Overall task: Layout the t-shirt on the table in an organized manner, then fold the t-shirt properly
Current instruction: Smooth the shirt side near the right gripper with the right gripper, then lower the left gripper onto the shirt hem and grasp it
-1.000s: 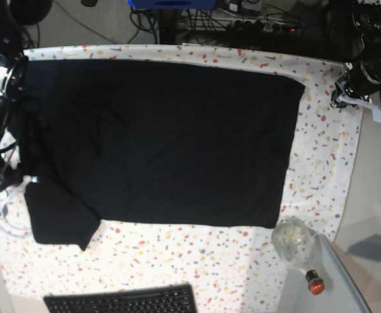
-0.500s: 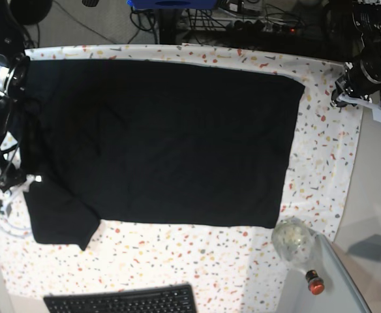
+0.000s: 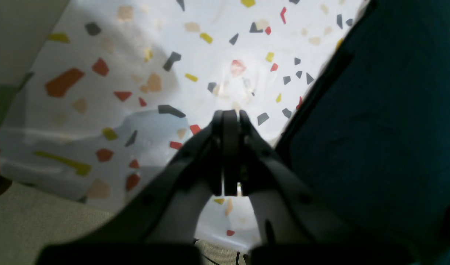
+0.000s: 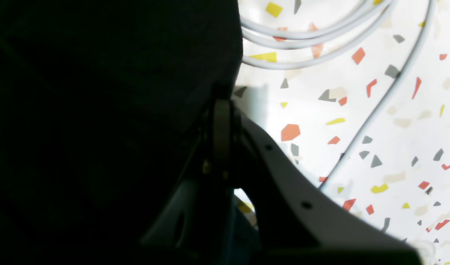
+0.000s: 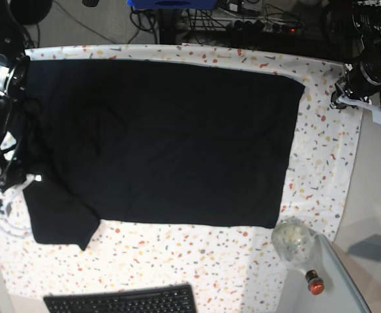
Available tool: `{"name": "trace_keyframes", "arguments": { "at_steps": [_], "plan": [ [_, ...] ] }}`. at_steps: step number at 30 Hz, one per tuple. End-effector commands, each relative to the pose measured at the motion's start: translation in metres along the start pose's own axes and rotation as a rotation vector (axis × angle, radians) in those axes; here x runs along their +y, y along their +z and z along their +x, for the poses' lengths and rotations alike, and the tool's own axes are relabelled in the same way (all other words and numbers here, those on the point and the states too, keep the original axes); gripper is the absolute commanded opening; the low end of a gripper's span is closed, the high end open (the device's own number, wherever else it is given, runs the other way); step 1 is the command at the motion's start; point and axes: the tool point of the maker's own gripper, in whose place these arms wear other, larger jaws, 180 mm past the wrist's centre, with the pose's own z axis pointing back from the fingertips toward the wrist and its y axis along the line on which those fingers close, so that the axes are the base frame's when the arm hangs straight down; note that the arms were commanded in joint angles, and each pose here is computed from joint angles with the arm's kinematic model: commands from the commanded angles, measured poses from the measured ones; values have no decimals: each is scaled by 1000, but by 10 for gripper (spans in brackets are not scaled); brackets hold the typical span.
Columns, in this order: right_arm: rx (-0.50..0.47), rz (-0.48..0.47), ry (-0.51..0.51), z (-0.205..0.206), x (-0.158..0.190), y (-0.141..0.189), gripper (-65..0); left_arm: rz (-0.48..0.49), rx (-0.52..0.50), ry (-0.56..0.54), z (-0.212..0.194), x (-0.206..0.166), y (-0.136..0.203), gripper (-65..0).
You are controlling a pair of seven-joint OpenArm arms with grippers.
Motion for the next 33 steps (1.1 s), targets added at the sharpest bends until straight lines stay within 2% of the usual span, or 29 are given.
{"name": "trace_keyframes", "arguments": {
  "at_steps": [1, 7, 9, 15, 17, 18, 21, 25, 28, 30, 33],
  "plan": [
    [-61, -16, -6, 26, -10, 9, -650, -26, -59, -22, 24, -10, 2, -650],
    [-66, -15, -6, 27, -9, 9, -650, 38, -64, -210, 56, -41, -31, -650],
    [-67, -16, -5, 28, -9, 10, -650, 31, -72, -249, 70, -59, -43, -643],
    [-69, -16, -5, 27, -9, 9, -650, -37, -31, -219, 87, -100, -78, -138],
    [-69, -16, -5, 27, -9, 9, -650, -49, -3, -206, 87, -110, -90, -16],
    [-69, -16, -5, 27, -9, 9, -650, -60, 12, -205, 86, -118, -96, 0],
    [-69, -16, -5, 27, -9, 9, -650, -77, 7, -221, 84, -133, -111, 0],
    [-69, -16, -5, 27, -9, 9, -650, -92, 34, -261, 63, -153, -134, -59],
    [-69, -16, -5, 27, -9, 9, -650, -92, 53, -238, 51, -156, -145, -95],
    [-69, -16, -5, 27, -9, 9, -650, -94, 58, -235, 46, -158, -148, -138],
    [-69, -16, -5, 27, -9, 9, -650, -113, 65, -232, 40, -168, -150, -242]
  ]
}}
